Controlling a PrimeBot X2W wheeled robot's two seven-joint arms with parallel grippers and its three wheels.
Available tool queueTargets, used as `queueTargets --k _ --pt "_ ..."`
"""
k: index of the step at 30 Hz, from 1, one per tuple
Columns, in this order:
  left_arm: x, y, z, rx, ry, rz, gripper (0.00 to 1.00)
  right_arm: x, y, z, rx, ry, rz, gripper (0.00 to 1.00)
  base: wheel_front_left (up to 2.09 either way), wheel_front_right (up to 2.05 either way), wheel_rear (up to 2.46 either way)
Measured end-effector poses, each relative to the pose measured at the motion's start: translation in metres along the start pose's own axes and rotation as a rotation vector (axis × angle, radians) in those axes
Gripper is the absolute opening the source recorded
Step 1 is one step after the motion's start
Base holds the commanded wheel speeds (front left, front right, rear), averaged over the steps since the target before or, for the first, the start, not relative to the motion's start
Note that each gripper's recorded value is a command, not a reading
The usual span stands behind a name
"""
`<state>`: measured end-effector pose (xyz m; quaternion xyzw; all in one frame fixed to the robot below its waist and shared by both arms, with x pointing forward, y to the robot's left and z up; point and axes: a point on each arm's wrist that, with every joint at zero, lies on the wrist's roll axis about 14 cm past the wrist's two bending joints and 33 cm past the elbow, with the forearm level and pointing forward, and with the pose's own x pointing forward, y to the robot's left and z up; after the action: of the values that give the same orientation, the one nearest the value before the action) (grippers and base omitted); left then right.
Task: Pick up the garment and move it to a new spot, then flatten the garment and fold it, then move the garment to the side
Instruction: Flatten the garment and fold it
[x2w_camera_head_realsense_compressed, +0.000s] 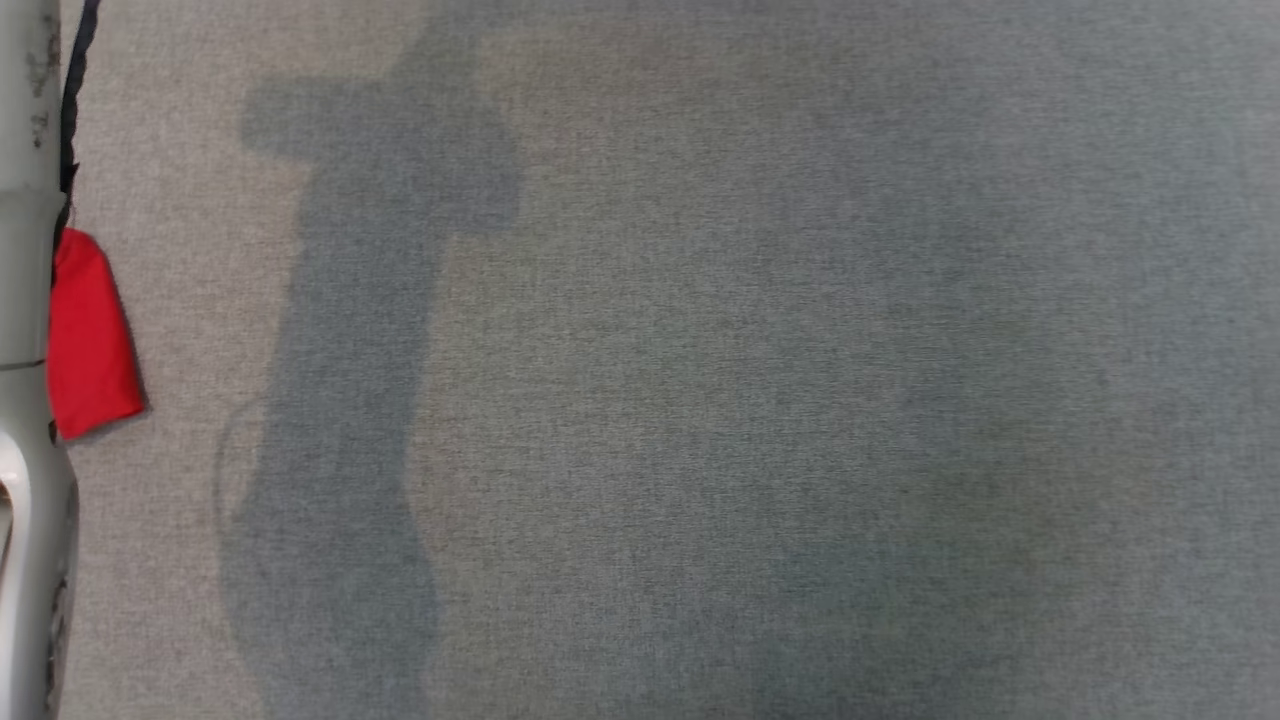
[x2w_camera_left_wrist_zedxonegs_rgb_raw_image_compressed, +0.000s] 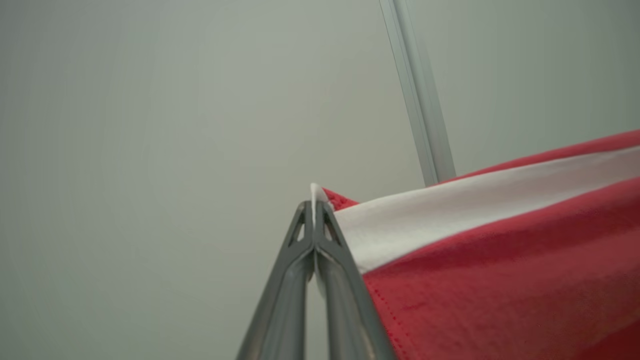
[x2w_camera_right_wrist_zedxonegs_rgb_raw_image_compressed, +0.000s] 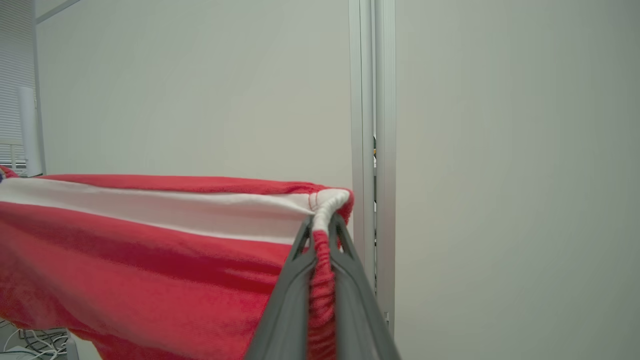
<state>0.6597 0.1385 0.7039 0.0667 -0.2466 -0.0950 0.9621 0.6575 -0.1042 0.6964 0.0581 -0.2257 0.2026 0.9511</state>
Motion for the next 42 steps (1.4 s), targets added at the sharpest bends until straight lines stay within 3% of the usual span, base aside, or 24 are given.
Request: queueTargets --k 3,6,13,18,25,42 --pt "-0.001 -0.001 0.006 -0.002 -0.030 0.001 0.00 0.000 -0.005 -0.006 0.004 -0.013 -0.024 0.00 0.00 0.00 0.00" --pt "-0.023 -0.009 -0.027 -0.048 0.050 0.006 0.00 -0.023 0.005 -0.048 -0.020 0.098 0.000 0.00 0.00 0.00 0.00" --pt "-0.140 -0.041 -0.136 -0.241 0.402 0.066 0.00 -0.106 0.035 -0.131 0.066 0.365 0.036 0.00 0.00 0.00 0.00" --pt "-0.217 -0.060 -0.171 -0.331 0.577 0.105 0.00 -0.171 0.058 -0.157 0.170 0.493 0.031 0.00 0.00 0.00 0.00" --pt "-0.292 -0.070 -0.181 -0.394 0.714 0.164 0.00 -0.237 0.088 -0.160 0.265 0.584 0.024 0.00 0.00 0.00 0.00" --pt "-0.420 -0.083 -0.128 -0.444 0.802 0.220 0.00 -0.353 0.162 -0.113 0.384 0.639 0.003 0.00 0.00 0.00 0.00"
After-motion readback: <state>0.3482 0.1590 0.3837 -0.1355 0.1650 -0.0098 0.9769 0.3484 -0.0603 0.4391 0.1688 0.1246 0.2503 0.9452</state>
